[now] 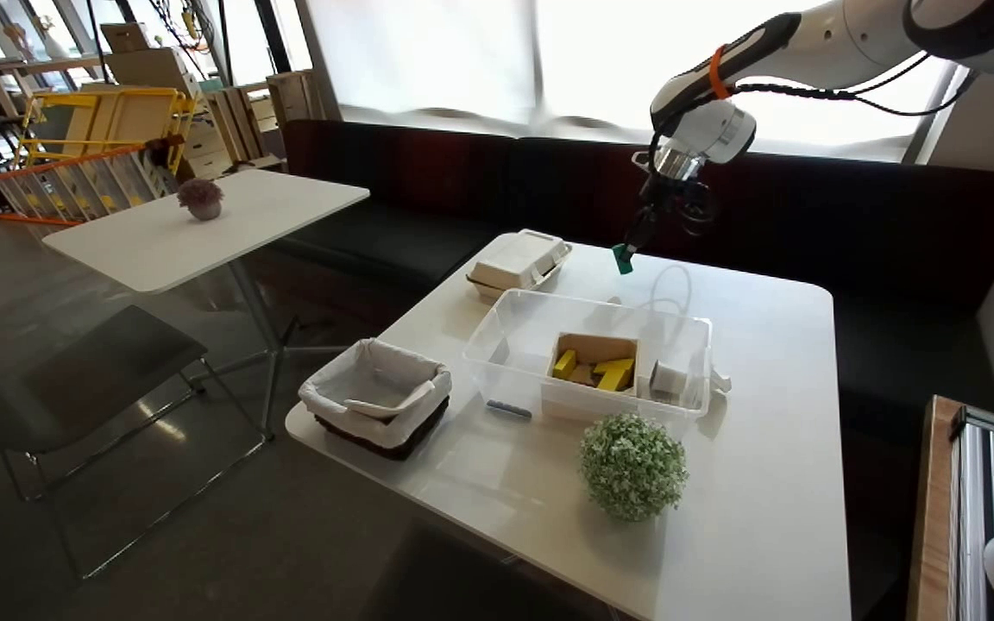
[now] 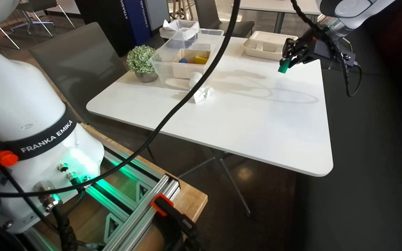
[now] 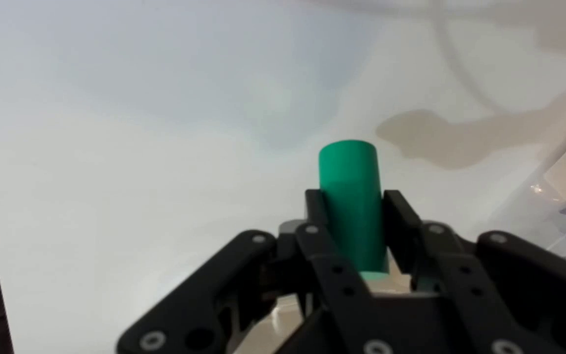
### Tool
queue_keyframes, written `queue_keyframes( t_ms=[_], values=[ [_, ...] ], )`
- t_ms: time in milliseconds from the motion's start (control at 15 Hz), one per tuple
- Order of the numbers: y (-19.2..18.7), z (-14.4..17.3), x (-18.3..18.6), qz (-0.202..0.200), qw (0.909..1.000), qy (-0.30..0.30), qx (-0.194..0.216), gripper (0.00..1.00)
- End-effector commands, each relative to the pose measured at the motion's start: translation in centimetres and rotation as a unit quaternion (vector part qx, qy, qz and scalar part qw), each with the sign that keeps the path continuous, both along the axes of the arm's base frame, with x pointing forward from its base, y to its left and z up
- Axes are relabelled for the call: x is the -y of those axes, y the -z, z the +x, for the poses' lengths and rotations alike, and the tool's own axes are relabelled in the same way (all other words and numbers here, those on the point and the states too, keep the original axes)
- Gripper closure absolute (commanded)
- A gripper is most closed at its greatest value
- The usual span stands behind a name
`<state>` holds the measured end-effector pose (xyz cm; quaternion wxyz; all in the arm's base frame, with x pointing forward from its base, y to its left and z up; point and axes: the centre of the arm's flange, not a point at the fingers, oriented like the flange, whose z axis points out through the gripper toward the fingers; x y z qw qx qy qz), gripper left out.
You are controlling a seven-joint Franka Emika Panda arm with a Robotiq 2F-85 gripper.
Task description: Remove the green block from the bowl
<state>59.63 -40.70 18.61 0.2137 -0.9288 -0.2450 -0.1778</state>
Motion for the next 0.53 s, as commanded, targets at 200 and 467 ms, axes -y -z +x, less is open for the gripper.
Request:
queue_keyframes(
  t_ms=[200, 467],
  values=[
    [0.7, 0.4, 0.1, 0.023, 0.9968, -0.04, 0.065, 0.92],
    [1.7, 0.3, 0.7, 0.038, 0.9921, -0.06, 0.103, 0.92]
  ],
)
